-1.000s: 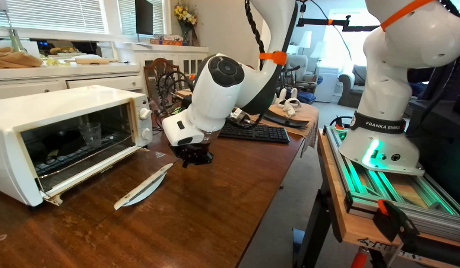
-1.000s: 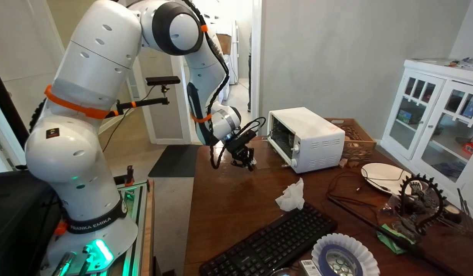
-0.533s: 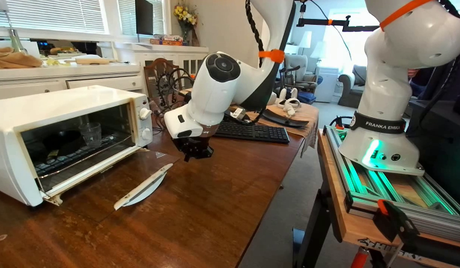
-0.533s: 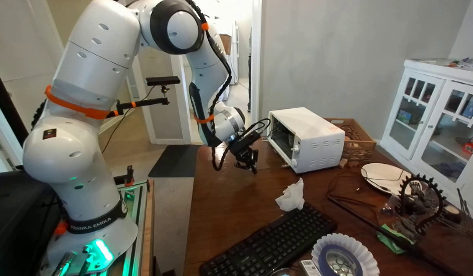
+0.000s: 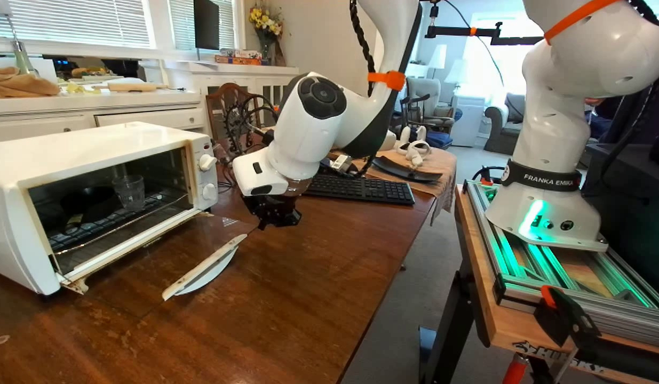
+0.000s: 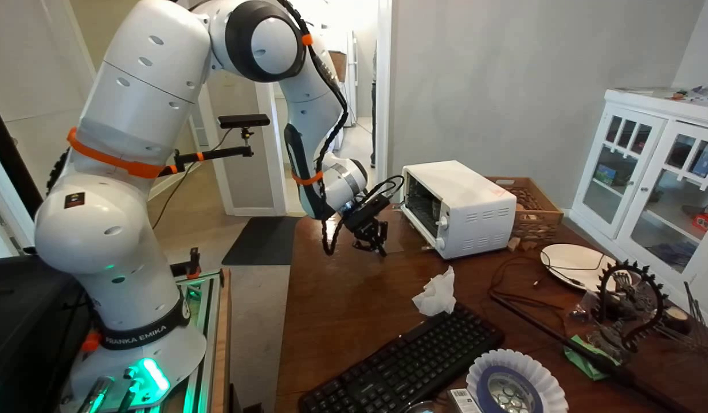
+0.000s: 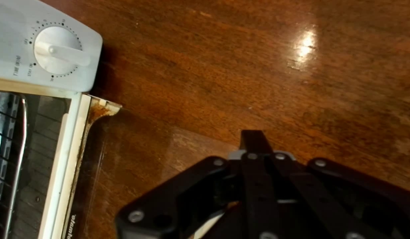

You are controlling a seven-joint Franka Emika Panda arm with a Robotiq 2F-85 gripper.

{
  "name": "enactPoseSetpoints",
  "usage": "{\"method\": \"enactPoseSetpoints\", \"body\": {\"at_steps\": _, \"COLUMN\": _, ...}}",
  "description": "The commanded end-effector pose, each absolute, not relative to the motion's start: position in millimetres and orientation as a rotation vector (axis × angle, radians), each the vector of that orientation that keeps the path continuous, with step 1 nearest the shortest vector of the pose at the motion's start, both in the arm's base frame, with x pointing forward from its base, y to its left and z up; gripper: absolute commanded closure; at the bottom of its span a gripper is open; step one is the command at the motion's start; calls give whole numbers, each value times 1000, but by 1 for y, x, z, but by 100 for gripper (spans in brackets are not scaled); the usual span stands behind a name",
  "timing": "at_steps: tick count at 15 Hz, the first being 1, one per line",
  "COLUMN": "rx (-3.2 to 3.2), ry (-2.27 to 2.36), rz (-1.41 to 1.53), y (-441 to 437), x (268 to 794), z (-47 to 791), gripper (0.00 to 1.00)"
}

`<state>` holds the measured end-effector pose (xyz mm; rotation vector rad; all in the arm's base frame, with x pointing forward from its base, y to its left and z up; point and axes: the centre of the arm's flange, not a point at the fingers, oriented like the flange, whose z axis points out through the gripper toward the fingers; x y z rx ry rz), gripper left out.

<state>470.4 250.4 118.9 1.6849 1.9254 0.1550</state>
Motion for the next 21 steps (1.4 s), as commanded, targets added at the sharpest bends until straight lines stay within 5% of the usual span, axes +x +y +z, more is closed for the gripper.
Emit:
{"method": "enactPoseSetpoints", "body": {"at_steps": 1, "rx": 1670, "ry": 1869, "rz": 246, "y": 254, "x": 457, "z": 121, "gripper": 100}}
{"method": "enactPoseSetpoints", "body": {"at_steps": 9, "rx": 1567, "ry": 1680, "rz": 420, "y": 267, "x": 445, "z": 181, "gripper": 100}}
{"method": "enactPoseSetpoints", "body": {"at_steps": 21, "rx": 1772, "ry": 1601, "rz": 462, "y": 251, "x": 410, "z": 145, "gripper": 100}}
